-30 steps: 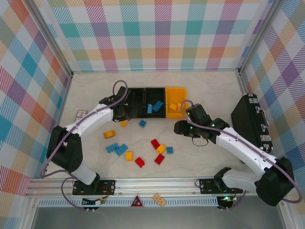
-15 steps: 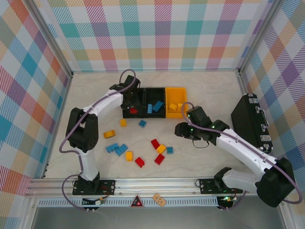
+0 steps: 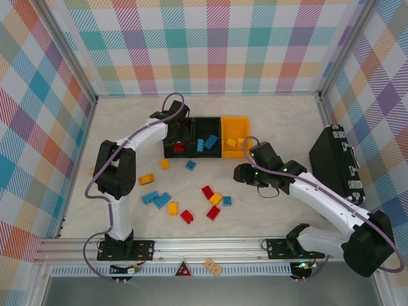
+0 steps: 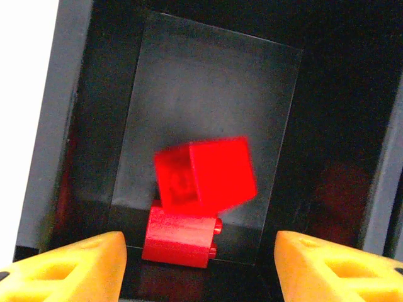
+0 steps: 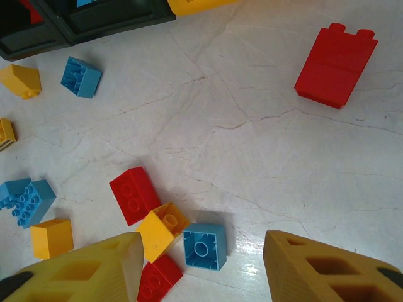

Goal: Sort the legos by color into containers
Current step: Place the lego in the container, then pick up the lego from the middle-left of the table.

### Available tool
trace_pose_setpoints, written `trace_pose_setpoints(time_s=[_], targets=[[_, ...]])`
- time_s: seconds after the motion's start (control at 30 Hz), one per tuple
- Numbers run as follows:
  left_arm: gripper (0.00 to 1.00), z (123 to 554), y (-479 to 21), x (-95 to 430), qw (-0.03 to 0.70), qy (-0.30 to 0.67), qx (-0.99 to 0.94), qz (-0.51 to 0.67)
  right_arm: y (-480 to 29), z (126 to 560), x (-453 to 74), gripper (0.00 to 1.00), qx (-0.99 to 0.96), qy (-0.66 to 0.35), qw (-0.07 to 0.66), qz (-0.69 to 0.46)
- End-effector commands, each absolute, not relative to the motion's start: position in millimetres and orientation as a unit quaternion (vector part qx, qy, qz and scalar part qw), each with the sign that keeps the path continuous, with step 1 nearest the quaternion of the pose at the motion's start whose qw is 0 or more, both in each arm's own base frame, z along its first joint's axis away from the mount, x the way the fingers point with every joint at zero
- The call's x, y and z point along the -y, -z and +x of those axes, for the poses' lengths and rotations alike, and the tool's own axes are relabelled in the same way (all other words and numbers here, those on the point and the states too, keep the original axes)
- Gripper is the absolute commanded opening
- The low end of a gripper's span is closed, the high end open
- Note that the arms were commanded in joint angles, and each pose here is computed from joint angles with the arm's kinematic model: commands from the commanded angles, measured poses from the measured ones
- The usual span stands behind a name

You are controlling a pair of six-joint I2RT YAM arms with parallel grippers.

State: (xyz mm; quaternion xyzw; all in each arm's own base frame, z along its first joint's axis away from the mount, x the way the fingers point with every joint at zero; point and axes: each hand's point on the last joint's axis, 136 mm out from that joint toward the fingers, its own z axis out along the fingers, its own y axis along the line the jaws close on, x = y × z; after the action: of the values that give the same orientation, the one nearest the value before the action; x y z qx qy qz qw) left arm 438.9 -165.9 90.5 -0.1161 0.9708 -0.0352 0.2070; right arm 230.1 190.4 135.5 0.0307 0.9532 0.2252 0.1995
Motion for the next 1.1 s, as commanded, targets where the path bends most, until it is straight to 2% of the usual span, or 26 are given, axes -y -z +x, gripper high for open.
trace_pose_setpoints(time_s=[0.0,0.47,1.07], targets=[[0.63,433,-121,163,0.221,0.049,-0.968,-0.111,-137,232,-192,0.53,-0.951,-0.232,0.201,0.032],[0.62,379,-154,175,0.23,0.125,-0.962,-0.082,-138,234,-183,0.54,-0.956,-0.207,0.204,0.033],[0.62,284,-119,186,0.182,0.174,-0.966,-0.052,-109,236,-180,0.56,-0.968,-0.175,0.171,0.05]])
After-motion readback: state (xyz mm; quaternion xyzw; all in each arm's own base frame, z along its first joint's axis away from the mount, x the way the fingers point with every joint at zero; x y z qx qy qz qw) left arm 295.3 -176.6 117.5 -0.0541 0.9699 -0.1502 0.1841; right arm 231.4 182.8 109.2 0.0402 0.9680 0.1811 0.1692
